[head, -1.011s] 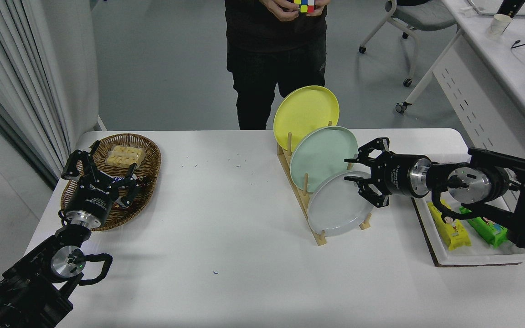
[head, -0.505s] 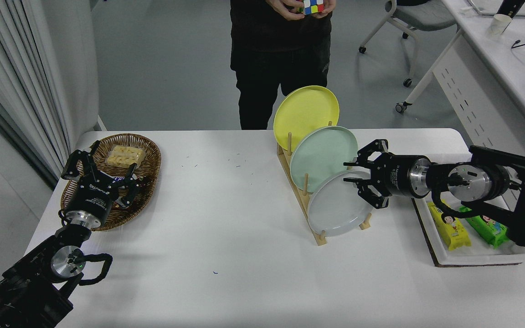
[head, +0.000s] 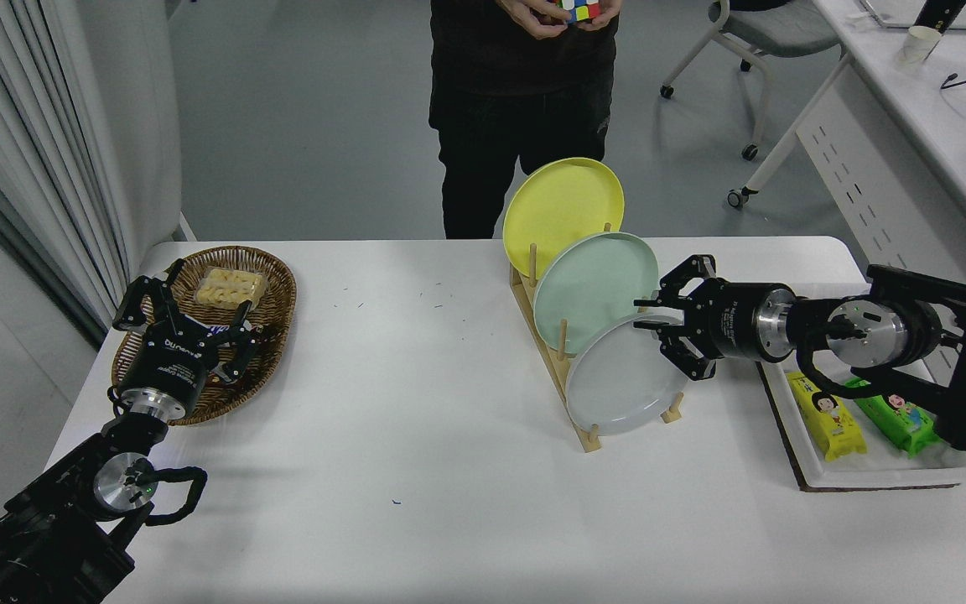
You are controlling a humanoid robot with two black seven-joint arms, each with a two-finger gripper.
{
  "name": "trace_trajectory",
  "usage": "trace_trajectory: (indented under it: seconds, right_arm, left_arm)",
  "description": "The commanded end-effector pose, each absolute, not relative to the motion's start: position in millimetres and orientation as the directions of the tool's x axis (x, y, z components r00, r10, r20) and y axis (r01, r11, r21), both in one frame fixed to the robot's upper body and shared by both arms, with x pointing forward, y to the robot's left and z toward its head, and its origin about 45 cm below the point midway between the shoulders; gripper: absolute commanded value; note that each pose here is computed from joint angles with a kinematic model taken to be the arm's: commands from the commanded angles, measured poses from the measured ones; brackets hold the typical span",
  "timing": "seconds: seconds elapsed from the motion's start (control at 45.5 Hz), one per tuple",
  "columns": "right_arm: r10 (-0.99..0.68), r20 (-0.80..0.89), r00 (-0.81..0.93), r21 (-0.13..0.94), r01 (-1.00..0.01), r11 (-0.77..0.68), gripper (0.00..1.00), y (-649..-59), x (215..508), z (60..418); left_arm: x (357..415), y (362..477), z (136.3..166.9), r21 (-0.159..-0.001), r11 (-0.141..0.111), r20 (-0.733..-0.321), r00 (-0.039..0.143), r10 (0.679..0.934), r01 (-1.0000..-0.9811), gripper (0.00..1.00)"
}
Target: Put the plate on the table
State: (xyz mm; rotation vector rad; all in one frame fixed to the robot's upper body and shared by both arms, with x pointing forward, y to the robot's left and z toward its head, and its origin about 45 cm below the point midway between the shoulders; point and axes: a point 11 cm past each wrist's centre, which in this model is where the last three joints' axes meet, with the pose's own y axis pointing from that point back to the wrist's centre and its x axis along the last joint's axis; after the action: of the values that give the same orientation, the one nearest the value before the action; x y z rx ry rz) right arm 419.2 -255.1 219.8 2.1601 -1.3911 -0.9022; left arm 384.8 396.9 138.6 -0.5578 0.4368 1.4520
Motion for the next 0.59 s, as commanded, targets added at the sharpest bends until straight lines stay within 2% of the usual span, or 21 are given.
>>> trace_trajectory:
  seconds: [0.0, 0.571]
  right_arm:
    - [-0.911, -0.295, 0.287, 0.653, -0.635, -0.412, 0.19, -256.9, 418.6, 219.7]
    - [-0.91, -0.295, 0.291, 0.662, -0.625, -0.414, 0.18, -255.5, 418.3, 220.5]
  left_arm:
    - [384.8, 396.9, 138.6, -0.091, 0.032, -0.594, 0.08, 0.8, -0.9953, 0.98]
    - [384.8, 397.0, 138.7, -0.091, 0.031, -0.595, 0.079, 0.8, -0.9953, 0.98]
